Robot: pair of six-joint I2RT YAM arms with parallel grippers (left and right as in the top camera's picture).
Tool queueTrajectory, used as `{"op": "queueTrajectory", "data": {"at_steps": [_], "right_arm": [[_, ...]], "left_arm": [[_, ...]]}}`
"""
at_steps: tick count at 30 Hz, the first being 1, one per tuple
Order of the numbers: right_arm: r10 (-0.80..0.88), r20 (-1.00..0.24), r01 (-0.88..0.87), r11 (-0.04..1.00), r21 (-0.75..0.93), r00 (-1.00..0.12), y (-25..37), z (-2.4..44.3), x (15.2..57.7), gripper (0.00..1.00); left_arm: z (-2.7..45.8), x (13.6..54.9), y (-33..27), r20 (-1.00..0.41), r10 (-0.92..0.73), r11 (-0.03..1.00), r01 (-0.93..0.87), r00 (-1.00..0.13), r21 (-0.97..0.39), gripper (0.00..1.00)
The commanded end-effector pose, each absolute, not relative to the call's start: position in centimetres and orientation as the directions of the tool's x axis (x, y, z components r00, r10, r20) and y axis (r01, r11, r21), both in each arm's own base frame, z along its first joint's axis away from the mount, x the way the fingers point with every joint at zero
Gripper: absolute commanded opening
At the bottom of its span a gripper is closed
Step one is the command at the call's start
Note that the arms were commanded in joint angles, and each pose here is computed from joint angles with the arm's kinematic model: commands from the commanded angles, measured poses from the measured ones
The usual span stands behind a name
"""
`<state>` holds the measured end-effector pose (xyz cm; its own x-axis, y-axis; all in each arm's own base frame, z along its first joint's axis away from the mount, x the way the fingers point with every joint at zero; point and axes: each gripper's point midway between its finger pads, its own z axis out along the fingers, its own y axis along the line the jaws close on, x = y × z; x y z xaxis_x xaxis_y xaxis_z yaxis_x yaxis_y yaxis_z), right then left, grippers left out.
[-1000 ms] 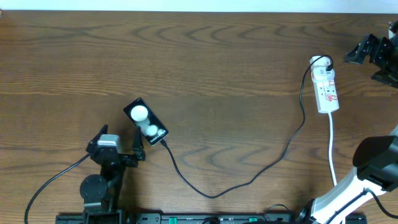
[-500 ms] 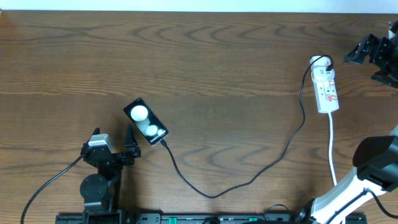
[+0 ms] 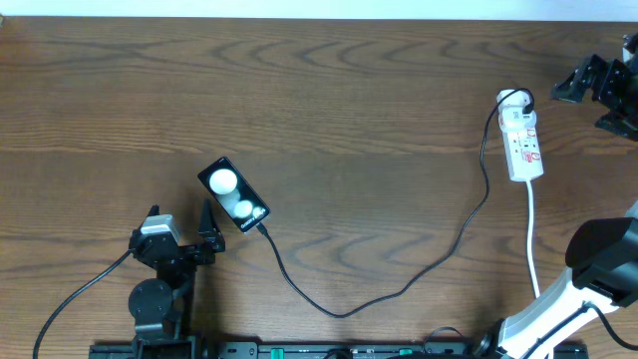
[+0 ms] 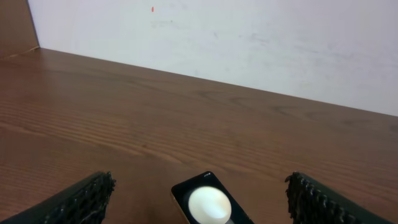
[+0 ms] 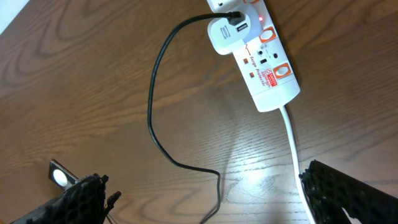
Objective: Plug charger to phone and switch on socket
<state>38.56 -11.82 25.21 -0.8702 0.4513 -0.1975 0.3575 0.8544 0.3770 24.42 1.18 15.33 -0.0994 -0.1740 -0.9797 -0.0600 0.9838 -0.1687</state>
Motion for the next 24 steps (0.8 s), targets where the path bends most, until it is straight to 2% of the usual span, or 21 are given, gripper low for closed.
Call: {"op": "queueTrajectory", "data": {"at_steps": [1, 14, 19, 24], "right_arm": [[0.462, -0.200, 0.366, 0.849, 0.381, -0.864, -11.9, 25.4, 38.6, 0.99], [0.461, -0.201, 0.365, 0.850, 0.380, -0.864, -12.0, 25.4, 38.6, 0.99], [0.413, -0.280, 0.318, 0.890, 0.328, -0.867, -12.6, 25.3, 40.1, 0.99], [0.282, -0.428, 0.149, 0.936, 0.319, -0.859, -8.2, 24.5, 44.3, 0.99]], "left_arm": [[13.8, 24.4, 1.4, -0.973, -0.182, 0.982, -0.078, -0.139, -0.173, 0.91], [13.8, 24.4, 1.4, -0.973, -0.182, 0.982, -0.078, -0.139, -0.173, 0.91], [13.8, 24.4, 1.4, -0.973, -0.182, 0.982, -0.078, -0.139, -0.173, 0.91], [13.8, 24.4, 1.4, -0.973, -0.182, 0.982, -0.078, -0.139, -0.173, 0.91]]}}
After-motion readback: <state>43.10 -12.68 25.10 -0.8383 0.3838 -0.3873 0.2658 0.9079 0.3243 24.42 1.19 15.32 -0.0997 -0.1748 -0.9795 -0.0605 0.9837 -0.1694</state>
